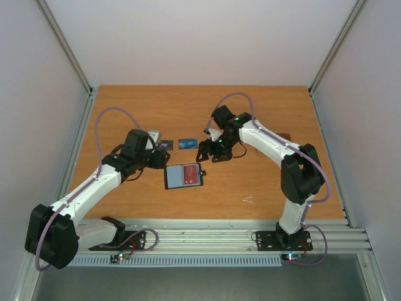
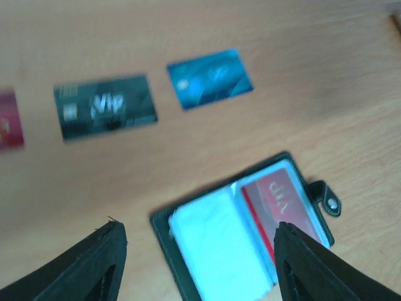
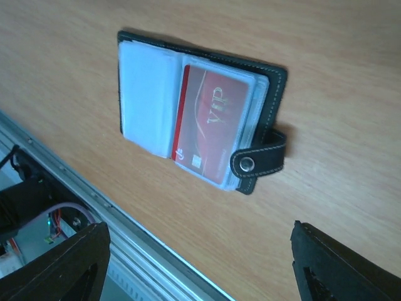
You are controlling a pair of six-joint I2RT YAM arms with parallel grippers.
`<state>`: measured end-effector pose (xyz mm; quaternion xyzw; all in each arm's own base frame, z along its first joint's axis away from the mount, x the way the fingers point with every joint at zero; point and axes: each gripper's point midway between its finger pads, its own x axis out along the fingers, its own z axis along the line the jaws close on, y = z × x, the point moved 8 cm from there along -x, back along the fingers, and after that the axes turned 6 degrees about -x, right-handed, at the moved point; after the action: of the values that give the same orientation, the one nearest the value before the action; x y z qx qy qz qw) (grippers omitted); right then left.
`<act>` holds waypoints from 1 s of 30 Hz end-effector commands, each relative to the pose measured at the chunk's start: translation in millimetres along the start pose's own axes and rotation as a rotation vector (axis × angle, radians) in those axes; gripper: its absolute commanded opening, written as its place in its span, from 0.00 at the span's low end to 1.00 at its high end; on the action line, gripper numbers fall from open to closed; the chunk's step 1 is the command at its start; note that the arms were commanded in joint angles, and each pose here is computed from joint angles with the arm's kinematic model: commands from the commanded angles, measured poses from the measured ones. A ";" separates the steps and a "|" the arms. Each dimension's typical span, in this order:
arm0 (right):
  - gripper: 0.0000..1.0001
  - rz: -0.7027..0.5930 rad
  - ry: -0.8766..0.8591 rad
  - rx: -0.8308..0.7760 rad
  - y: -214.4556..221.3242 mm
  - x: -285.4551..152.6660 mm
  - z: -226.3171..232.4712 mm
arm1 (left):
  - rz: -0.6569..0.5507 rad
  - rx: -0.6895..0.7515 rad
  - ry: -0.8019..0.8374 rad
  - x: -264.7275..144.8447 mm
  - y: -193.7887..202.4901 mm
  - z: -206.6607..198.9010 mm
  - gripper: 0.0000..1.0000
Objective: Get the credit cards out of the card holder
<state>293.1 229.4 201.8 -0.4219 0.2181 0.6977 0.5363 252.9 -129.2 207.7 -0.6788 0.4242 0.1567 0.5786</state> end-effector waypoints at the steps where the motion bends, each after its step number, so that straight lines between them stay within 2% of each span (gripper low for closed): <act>1: 0.80 0.037 0.032 0.067 -3.9 37.5 -7.7 | 0.118 -0.342 0.057 5.8 33.2 20.8 0.67; 8: 0.73 0.134 0.008 0.117 6.6 84.6 -23.7 | 0.250 -0.488 0.204 30.6 67.4 31.3 0.74; 13: 0.71 0.160 -0.008 0.152 15.7 106.0 -31.1 | 0.271 -0.606 0.252 46.0 87.9 41.1 0.84; 18: 0.69 0.156 -0.020 0.196 19.6 118.7 -38.0 | 0.252 -0.697 0.252 56.5 103.1 50.0 0.87; 23: 0.67 0.159 -0.053 0.205 20.3 124.3 -37.5 | 0.215 -0.758 0.241 64.4 108.5 54.4 0.88; 30: 0.66 0.163 -0.106 0.193 19.3 130.3 -33.9 | 0.197 -0.732 0.292 69.4 102.9 43.6 0.80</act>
<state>282.2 266.0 95.2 -0.3146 0.2804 0.7324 0.5348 233.0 -110.4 91.2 -0.8129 0.4835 0.2357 0.2234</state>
